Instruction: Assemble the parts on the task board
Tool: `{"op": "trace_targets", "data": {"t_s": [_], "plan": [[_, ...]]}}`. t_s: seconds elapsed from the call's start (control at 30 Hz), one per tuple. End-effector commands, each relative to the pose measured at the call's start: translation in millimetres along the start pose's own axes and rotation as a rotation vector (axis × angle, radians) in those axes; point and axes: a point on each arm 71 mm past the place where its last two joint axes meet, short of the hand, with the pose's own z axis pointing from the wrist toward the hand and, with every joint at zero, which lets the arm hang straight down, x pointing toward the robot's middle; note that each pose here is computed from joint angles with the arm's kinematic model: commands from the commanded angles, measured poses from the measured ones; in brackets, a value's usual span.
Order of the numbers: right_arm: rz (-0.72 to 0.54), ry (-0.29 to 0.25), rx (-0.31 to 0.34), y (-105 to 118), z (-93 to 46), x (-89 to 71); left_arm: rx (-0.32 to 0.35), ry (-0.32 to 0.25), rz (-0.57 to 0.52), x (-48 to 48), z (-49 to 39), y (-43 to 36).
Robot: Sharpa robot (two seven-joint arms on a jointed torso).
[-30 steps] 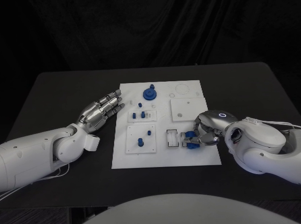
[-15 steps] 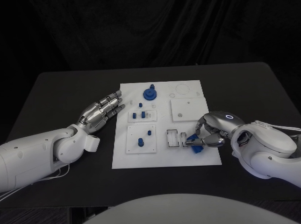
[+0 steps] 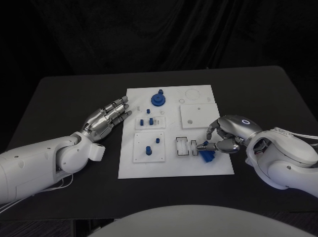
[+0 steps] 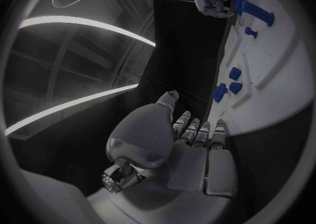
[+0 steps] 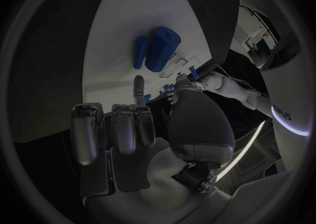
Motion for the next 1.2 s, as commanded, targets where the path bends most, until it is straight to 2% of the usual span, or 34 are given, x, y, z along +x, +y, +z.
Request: {"op": "trace_targets", "data": {"t_s": [0.03,0.37,0.67,1.2], "plan": [[0.002,0.003,-0.011,2,-0.9,0.8,0.071,0.009,-0.011,1.2,-0.2,-4.3],[-0.027,0.077,0.007,7,-3.6,6.2,0.060,0.015,-0.016,1.6,-0.4,-3.0],[-0.075,0.103,0.011,11,-5.0,9.1,0.051,0.019,-0.021,1.9,-1.0,-2.2],[-0.153,0.181,0.050,14,-5.4,17.4,0.045,0.024,-0.026,2.8,-1.1,-0.9]]}}
